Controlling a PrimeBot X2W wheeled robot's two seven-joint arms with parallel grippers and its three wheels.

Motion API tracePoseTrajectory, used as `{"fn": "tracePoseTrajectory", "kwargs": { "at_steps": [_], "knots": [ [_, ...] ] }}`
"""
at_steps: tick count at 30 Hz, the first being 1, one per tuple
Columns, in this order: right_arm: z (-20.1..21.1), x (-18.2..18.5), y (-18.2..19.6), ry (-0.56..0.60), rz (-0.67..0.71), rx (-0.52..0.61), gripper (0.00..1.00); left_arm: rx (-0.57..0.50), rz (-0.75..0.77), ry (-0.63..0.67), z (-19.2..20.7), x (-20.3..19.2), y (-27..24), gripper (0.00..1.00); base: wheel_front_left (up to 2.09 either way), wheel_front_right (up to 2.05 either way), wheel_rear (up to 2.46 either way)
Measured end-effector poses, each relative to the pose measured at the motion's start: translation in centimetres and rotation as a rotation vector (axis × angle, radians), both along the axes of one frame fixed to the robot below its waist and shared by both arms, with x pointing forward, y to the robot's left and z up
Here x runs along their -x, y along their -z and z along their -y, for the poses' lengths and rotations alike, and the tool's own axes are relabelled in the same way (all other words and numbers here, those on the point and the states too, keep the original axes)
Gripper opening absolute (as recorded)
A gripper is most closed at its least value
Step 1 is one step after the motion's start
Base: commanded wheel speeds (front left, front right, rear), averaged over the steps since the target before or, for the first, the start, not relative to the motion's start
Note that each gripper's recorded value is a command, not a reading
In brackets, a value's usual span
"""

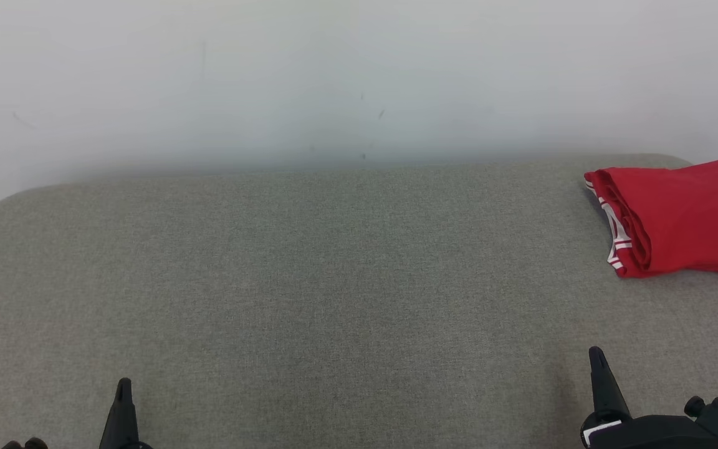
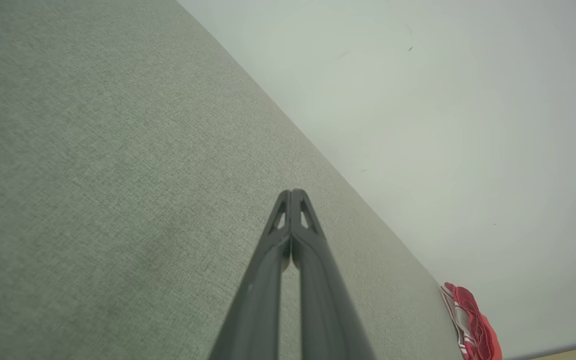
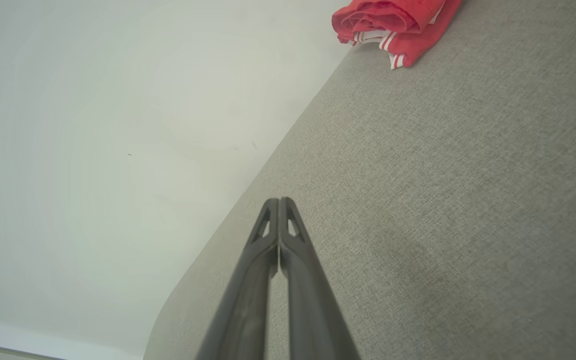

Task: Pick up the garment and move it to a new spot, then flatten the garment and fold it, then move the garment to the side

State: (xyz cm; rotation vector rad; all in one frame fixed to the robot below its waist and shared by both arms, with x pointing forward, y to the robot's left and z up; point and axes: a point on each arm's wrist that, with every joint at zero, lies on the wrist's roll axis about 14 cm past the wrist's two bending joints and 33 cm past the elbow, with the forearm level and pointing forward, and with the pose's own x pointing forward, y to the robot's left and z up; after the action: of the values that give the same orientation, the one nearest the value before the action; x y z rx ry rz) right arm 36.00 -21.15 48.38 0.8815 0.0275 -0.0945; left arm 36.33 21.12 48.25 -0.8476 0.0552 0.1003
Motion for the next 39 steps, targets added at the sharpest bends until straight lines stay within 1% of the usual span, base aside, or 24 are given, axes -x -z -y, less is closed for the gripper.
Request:
{"fn": "tracePoseTrajectory", "kwargs": {
  "at_steps": [20,33,39],
  "knots": [
    [-0.2,-1.0,-0.6,-0.002,0.021,-0.233,0.00,0.251,0.020,0.000,0.4,-0.9,-0.5,0.00,0.00,0.00,0.00],
    [-0.5,-1.5,-1.0,-0.012,0.033,-0.360,0.00,0.384,0.033,0.006,0.6,-1.2,-0.8,0.00,0.00,0.00,0.00],
    [-0.6,-1.7,-1.1,-0.014,0.039,-0.407,0.00,0.425,0.044,0.010,0.7,-1.5,-1.0,0.00,0.00,0.00,0.00]
  ]
}}
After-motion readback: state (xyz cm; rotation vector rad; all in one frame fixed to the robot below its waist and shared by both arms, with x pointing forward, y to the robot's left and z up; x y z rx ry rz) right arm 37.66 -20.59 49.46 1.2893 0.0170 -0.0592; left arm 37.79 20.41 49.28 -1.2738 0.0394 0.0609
